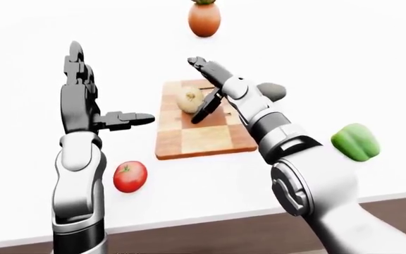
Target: Place the avocado, onion, tomato and bell pepper on the cutting board.
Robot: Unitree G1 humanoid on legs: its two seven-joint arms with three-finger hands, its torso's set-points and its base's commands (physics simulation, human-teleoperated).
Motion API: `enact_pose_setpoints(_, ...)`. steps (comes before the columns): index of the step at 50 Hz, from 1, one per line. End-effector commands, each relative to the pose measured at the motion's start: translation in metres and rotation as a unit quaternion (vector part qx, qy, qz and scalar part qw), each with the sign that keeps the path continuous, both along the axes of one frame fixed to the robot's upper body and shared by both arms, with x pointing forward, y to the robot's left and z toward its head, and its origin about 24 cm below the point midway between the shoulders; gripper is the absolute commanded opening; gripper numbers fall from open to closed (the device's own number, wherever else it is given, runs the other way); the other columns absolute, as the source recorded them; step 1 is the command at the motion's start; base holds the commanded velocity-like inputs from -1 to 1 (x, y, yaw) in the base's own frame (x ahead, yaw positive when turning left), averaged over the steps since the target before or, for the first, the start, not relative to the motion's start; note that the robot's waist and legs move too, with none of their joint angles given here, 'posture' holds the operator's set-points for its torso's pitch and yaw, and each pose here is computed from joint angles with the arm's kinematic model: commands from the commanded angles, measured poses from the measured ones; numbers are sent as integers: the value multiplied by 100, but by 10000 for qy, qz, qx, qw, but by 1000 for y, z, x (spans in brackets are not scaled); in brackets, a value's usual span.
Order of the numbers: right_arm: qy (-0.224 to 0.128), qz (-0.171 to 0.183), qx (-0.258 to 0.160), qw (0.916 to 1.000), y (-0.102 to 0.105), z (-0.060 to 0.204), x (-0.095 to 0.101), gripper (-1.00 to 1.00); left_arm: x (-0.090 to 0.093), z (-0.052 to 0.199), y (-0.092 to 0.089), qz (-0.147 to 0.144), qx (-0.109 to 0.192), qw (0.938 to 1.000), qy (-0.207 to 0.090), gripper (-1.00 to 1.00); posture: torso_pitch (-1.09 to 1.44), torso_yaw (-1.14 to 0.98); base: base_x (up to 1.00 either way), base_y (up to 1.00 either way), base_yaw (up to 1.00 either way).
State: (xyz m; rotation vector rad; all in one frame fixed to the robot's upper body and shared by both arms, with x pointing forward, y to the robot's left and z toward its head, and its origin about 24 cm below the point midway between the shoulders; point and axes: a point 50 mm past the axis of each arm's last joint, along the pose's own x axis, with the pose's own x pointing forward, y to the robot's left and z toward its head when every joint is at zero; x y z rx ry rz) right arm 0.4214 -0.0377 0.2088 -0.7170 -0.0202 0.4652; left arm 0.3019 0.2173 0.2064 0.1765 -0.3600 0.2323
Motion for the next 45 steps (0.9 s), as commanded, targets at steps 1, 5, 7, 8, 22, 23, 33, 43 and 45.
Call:
enact_pose_setpoints(1,-701,31,-8,9975,0,35,1,100,-4,18,0,9,99,9990,-446,100,0,0,0,0,0)
enact_pose_setpoints(5,-968,-35,-2,9953,-7,53,3,100,-2,19,-2,-13,97,9989,-453,100,0,0,0,0,0)
enact_pose_setpoints(7,-1072,-47,-62,9942,-12,60,3,100,-2,20,-2,-20,95,9989,-458,100,0,0,0,0,0)
enact_pose_setpoints(8,-1215,-56,-242,9923,-14,64,3,100,-1,20,-2,-8,101,9989,-456,100,0,0,0,0,0)
enact_pose_setpoints(22,-1756,-787,-373,9806,-58,123,0,100,3,18,-4,-32,92,9990,-439,100,0,0,0,0,0)
enact_pose_setpoints(23,-1814,-817,-395,9792,-62,129,-2,100,4,18,-3,-35,88,9990,-433,100,0,0,0,0,0)
enact_pose_setpoints(33,-2230,-1397,-482,9636,-99,160,-48,100,3,17,-1,8,98,9990,-430,100,0,0,0,0,0)
enact_pose_setpoints(43,-2276,-2166,-357,9487,-151,156,-120,100,2,15,-1,18,118,9991,-417,100,0,0,0,0,0)
enact_pose_setpoints(45,-2309,-2359,-324,9434,-161,156,-135,100,2,15,-1,16,122,9991,-406,100,0,0,0,0,0)
